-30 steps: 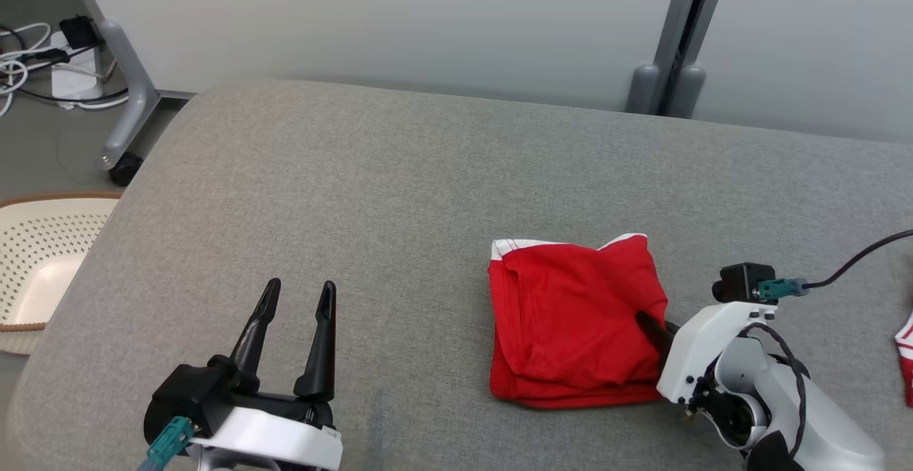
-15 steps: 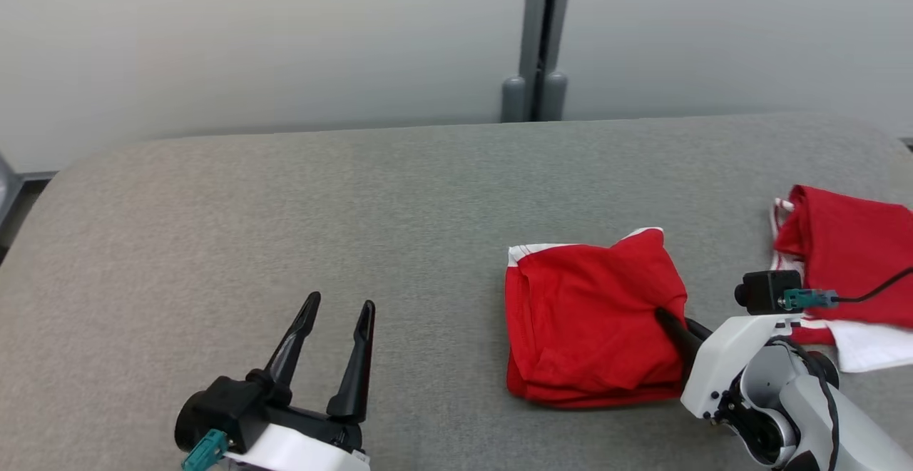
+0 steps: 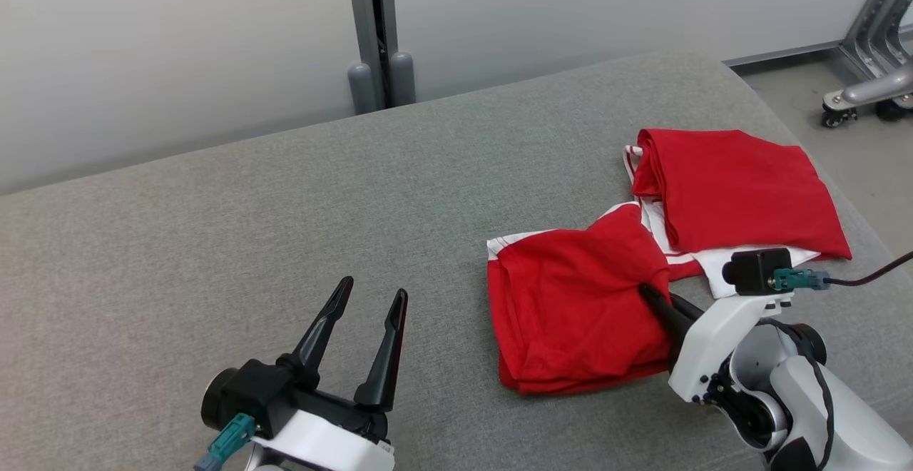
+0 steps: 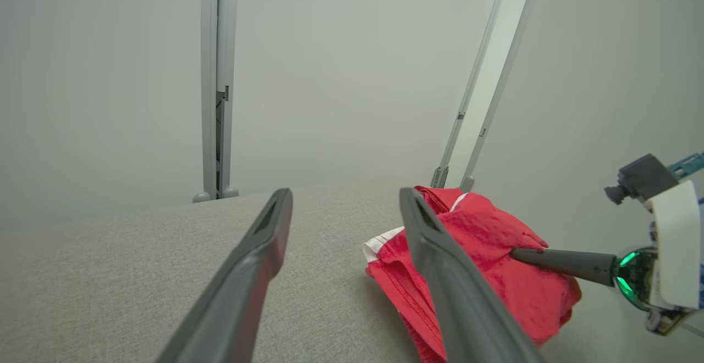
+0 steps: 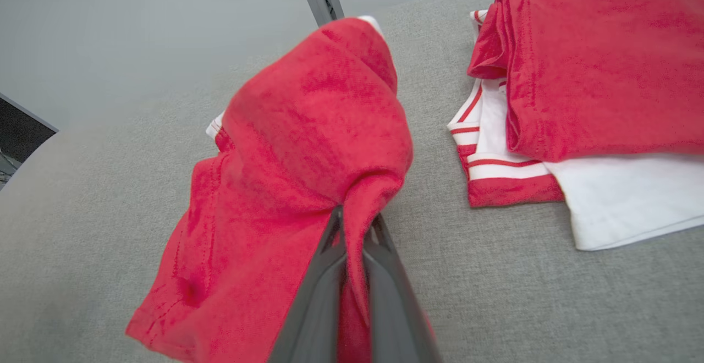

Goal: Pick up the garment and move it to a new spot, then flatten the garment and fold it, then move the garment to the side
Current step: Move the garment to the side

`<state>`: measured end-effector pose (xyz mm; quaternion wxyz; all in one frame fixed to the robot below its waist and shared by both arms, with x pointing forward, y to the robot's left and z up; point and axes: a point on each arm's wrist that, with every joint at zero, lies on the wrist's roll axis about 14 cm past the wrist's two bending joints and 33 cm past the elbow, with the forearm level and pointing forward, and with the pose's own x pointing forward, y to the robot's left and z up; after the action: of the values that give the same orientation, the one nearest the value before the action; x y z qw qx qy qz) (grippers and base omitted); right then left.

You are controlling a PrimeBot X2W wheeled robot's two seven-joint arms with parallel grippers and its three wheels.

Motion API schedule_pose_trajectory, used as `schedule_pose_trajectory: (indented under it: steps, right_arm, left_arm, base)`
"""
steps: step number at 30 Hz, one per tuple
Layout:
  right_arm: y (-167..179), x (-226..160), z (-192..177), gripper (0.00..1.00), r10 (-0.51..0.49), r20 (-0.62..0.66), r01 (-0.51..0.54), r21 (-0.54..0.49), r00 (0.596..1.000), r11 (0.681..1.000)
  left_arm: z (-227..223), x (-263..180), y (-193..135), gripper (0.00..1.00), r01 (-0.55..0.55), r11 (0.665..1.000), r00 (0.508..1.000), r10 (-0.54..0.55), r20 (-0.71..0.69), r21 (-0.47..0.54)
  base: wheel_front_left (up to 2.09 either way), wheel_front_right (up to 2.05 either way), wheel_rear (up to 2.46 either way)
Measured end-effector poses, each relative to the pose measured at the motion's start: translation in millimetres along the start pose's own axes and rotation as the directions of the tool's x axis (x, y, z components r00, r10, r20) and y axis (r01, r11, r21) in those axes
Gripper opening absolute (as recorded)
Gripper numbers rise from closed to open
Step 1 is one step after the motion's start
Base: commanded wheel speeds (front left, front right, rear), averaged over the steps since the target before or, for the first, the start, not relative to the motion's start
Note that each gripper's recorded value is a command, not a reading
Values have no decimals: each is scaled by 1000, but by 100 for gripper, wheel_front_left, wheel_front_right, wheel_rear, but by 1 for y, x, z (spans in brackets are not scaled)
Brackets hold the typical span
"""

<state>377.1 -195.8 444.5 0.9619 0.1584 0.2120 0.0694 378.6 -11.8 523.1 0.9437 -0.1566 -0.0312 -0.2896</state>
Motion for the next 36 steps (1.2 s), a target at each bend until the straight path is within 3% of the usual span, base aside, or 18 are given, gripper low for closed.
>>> schedule_pose_trajectory:
  steps: [8,13,23,34,35,36]
  right_arm:
    - [-10,16,37,0,-14,51,16,-50,999,999]
    - [-37,26,63,0,-73,55,78,-105,996,991]
    - [-104,35,84,0,-228,4,223,-231,974,947]
    - [-149,32,91,0,-362,-16,335,-339,932,879]
    - [-149,33,90,27,-363,-16,337,-340,932,878]
    - [-148,34,88,47,-364,-15,338,-340,931,878]
  left_arm:
    - [-17,12,2,100,21,1000,999,-22,-40,-21]
    - [-26,14,13,100,7,1000,998,-9,-66,-21]
    - [-36,17,34,100,-27,999,995,24,-93,-22]
    - [-41,21,41,100,-34,999,994,31,-105,-24]
    - [-40,22,40,100,-32,999,994,29,-101,-24]
    - [-39,22,40,100,-32,999,995,29,-100,-26]
  base:
    - [0,0,0]
    - [0,0,0]
    - [0,0,0]
    - [0,0,0]
    - [0,0,0]
    - [0,0,0]
